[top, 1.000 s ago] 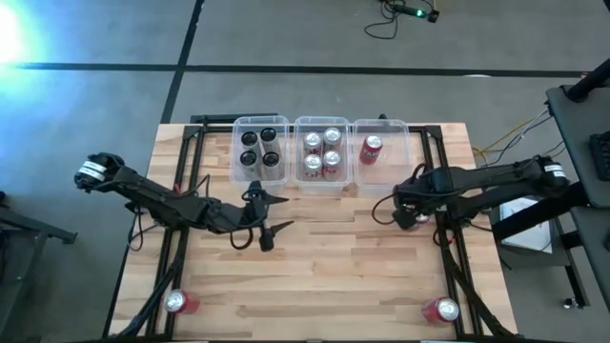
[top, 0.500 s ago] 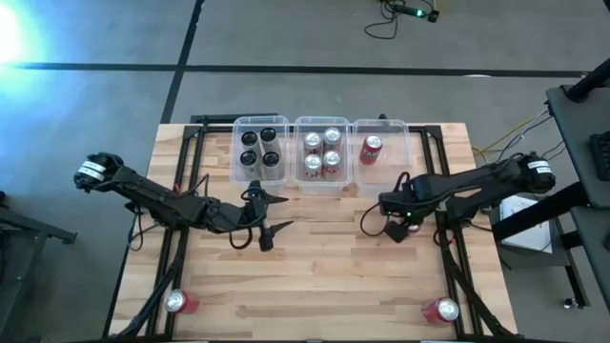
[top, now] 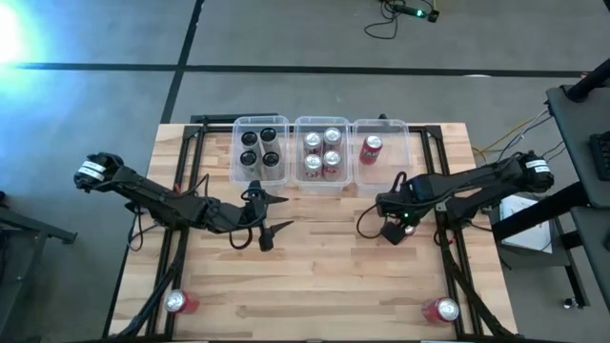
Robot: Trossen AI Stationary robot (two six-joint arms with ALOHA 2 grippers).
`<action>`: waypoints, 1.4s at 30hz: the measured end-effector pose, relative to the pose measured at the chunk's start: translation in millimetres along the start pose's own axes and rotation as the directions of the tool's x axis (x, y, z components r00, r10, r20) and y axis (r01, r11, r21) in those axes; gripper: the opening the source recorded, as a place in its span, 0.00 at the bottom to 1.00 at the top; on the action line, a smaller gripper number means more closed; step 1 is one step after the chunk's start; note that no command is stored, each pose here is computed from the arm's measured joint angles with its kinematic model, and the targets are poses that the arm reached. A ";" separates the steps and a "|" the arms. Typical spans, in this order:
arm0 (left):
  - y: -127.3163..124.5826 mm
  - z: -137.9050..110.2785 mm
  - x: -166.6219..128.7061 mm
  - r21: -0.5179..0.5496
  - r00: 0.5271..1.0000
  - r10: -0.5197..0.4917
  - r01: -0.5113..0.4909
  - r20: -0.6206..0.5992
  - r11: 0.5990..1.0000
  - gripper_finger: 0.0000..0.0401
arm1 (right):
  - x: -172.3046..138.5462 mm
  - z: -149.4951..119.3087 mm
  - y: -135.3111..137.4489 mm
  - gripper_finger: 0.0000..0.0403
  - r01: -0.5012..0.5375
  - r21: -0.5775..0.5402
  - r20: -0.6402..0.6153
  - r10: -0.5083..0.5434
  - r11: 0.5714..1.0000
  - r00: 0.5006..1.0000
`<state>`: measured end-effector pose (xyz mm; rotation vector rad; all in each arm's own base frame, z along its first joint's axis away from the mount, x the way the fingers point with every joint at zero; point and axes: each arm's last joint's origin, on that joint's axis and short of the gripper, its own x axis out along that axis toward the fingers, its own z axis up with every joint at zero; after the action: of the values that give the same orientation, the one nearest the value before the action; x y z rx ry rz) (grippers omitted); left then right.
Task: Sort soda cans
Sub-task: Put the top red soda can into the right transparent bin
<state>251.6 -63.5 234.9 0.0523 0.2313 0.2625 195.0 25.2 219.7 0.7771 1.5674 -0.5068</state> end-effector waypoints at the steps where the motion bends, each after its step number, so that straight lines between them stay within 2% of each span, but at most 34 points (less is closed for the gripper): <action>1: 0.0 0.0 0.0 0.000 1.000 0.000 0.000 0.000 1.000 0.71 | 0.2 -0.1 -0.1 0.74 0.001 -0.004 -0.001 -0.001 1.000 1.000; 5: 0.0 0.0 0.0 -0.001 1.000 0.000 0.000 0.000 1.000 0.71 | 3.2 0.5 -0.5 0.87 0.016 -0.003 -0.010 -0.016 1.000 1.000; 7: 0.0 0.1 -0.1 -0.001 1.000 0.000 0.000 0.000 1.000 0.71 | 4.6 1.3 0.0 0.89 0.024 -0.003 -0.013 -0.024 1.000 1.000; 9: 0.0 0.1 -0.1 -0.001 1.000 0.000 0.000 0.000 1.000 0.71 | 7.0 2.3 0.6 0.87 0.036 -0.003 -0.024 -0.036 0.999 0.999; 15: 0.1 -0.1 -0.1 -0.001 1.000 0.001 -0.001 -0.001 1.000 0.71 | 9.9 1.5 2.3 0.73 0.028 -0.047 -0.076 -0.032 0.998 0.997; 19: 0.1 -0.4 -0.1 0.001 1.000 0.001 -0.001 -0.003 1.000 0.71 | 10.3 0.2 2.9 0.75 0.028 -0.057 -0.086 -0.033 0.998 0.996; 23: 0.2 -0.5 -0.1 0.001 1.000 0.001 -0.001 -0.004 1.000 0.71 | 10.8 -2.7 2.0 0.88 0.026 -0.065 -0.127 -0.034 0.998 0.991; 26: 0.2 -0.6 -0.1 0.001 1.000 0.001 -0.001 -0.004 1.000 0.71 | 10.8 -7.9 0.5 0.92 0.051 -0.090 -0.160 -0.065 0.995 0.985; 29: 0.2 -0.6 -0.1 0.001 1.000 0.002 -0.002 -0.005 1.000 0.71 | 11.4 -13.7 1.6 0.92 0.057 -0.131 -0.187 -0.081 0.990 0.979; 35: 0.4 -0.6 0.0 0.003 1.000 0.003 -0.003 -0.005 1.000 0.71 | 13.1 -17.9 4.6 0.89 0.080 -0.177 -0.160 -0.109 0.981 0.981; 39: 0.4 -0.7 0.0 0.002 1.000 0.003 -0.003 -0.005 1.000 0.71 | 13.2 -17.3 4.3 0.89 0.097 -0.176 -0.139 -0.122 0.980 0.983; 42: 0.4 -0.7 0.0 0.002 1.000 0.003 -0.003 -0.005 1.000 0.71 | 13.2 -16.8 4.6 0.85 0.098 -0.178 -0.130 -0.123 0.979 0.984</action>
<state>251.4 -63.1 234.3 0.0541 0.2367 0.2654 186.5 42.8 209.8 0.6071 1.7678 -0.3982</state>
